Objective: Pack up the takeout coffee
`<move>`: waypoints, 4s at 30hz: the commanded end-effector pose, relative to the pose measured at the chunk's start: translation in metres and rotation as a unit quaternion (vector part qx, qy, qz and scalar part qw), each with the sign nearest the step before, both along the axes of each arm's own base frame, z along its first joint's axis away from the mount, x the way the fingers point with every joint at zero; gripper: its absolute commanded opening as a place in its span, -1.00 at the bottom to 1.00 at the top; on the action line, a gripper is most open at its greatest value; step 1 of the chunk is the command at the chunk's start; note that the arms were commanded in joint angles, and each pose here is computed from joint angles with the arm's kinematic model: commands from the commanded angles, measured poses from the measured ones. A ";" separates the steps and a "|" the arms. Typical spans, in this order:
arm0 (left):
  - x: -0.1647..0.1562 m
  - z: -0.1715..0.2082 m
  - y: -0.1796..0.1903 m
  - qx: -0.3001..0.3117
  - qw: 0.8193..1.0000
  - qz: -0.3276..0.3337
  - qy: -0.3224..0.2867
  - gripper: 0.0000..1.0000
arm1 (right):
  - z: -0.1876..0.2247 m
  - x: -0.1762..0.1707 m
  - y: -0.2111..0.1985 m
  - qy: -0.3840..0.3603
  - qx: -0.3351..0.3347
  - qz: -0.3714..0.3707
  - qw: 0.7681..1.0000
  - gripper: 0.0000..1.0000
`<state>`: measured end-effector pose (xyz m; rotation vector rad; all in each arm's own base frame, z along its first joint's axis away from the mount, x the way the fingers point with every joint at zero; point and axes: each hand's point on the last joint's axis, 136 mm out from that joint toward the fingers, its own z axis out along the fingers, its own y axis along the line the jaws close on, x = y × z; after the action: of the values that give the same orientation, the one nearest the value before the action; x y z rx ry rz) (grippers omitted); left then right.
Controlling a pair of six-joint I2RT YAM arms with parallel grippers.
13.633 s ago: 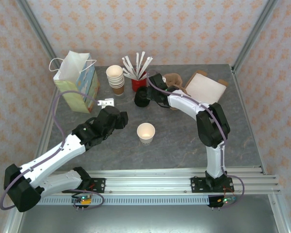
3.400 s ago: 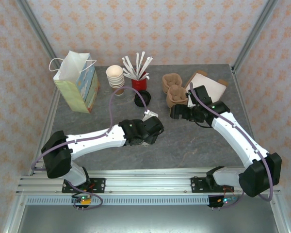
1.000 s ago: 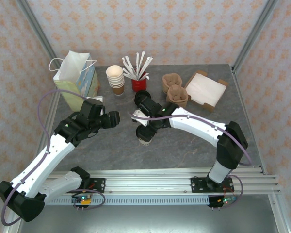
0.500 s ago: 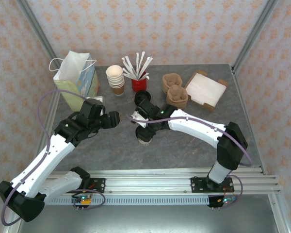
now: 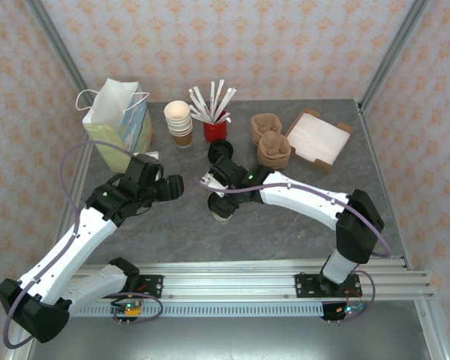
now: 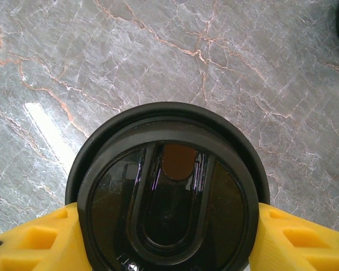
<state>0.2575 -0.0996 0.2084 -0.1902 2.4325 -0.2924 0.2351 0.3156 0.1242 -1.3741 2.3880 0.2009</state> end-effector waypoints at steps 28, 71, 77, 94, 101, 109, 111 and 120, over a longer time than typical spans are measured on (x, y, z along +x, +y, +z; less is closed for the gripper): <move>-0.005 0.001 0.009 0.012 1.000 0.004 -0.001 0.65 | 0.018 0.010 -0.011 0.034 -0.036 -0.044 0.998 0.64; 0.114 0.133 0.111 0.175 0.977 0.095 -0.073 0.55 | 0.137 0.093 -0.100 -0.157 0.212 -0.327 0.908 0.81; 0.151 0.109 0.136 0.208 0.974 0.094 -0.006 0.51 | 0.125 0.089 -0.102 -0.147 0.203 -0.326 0.912 0.81; 0.181 0.070 0.152 0.231 0.968 0.077 0.056 -0.38 | 0.114 0.085 -0.106 -0.136 0.187 -0.331 0.915 0.81; 0.170 0.069 0.152 0.225 0.968 0.084 0.066 -0.77 | 0.114 0.085 -0.113 -0.146 0.169 -0.336 0.915 0.81; 0.108 0.083 0.111 0.147 0.988 0.049 0.029 -1.00 | 0.122 0.088 -0.130 -0.160 0.162 -0.355 0.907 0.81; 0.088 0.082 0.097 0.138 0.990 0.031 0.023 -1.00 | 0.124 0.090 -0.136 -0.160 0.163 -0.363 0.903 0.82; 0.022 0.068 0.041 0.101 0.994 -0.048 0.016 -1.00 | 0.116 0.111 -0.156 -0.129 0.165 -0.415 0.886 0.82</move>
<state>0.2946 -0.0470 0.2873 0.0111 2.4512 -0.0257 0.3415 0.1615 0.2360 -0.1924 2.3202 0.1477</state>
